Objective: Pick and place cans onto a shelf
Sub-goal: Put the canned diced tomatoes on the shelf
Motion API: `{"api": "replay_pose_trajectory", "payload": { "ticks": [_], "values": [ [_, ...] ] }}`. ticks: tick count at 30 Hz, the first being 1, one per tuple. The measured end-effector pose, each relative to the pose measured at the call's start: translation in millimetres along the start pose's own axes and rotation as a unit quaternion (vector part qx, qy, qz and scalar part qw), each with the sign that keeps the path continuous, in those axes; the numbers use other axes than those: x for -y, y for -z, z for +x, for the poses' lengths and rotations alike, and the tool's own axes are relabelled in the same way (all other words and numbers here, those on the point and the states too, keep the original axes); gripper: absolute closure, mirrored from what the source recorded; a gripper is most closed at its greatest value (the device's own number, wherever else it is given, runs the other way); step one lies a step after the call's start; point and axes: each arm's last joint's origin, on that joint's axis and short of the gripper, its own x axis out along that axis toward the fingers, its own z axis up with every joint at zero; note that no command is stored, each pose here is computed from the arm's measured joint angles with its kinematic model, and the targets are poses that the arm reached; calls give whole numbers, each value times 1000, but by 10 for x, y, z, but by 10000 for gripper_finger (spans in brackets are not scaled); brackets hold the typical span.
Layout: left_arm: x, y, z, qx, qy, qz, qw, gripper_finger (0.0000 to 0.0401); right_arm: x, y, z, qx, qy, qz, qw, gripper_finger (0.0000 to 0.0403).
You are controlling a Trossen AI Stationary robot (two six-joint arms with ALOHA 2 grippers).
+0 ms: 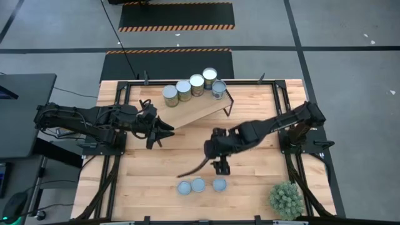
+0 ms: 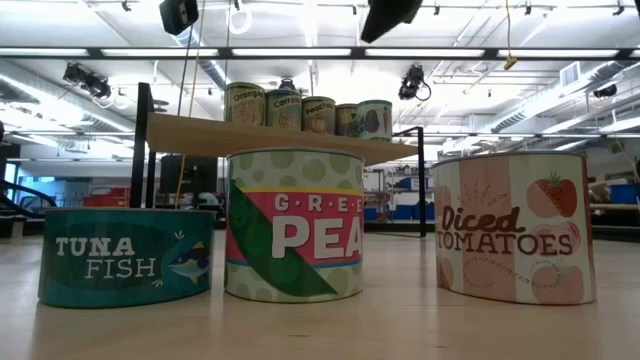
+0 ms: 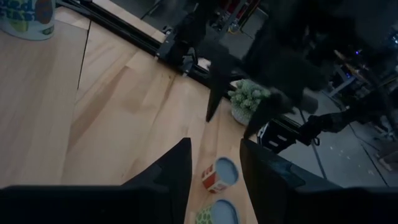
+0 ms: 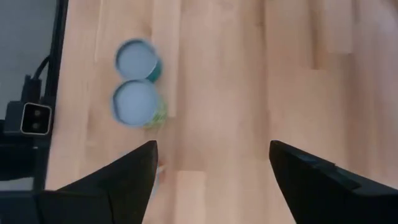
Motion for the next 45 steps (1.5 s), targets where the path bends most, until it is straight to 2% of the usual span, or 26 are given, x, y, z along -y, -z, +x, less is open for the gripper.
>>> {"api": "replay_pose_trajectory", "payload": {
  "ticks": [12, 20, 32, 37, 45],
  "values": [
    [-1, 2, 7, 0, -1, -14, 1000, 260, -481, 449, 432, -13, -37, -38, 999, 6],
    [-7, -3, 7, 7, -12, -14, 1000, 260, -540, 532, 517, -1, -28, -22, 999, 9],
    [-22, 18, 10, -2, -19, -12, 1000, 260, -724, 547, 783, 15, -36, -59, 998, 9],
    [-26, 26, 9, -6, -21, -12, 1000, 260, -763, 567, 800, 23, -28, -65, 997, 9],
    [-45, 41, 8, -11, -35, -10, 999, 260, -795, 722, 909, 16, -34, -85, 996, 9]
  ]
}}
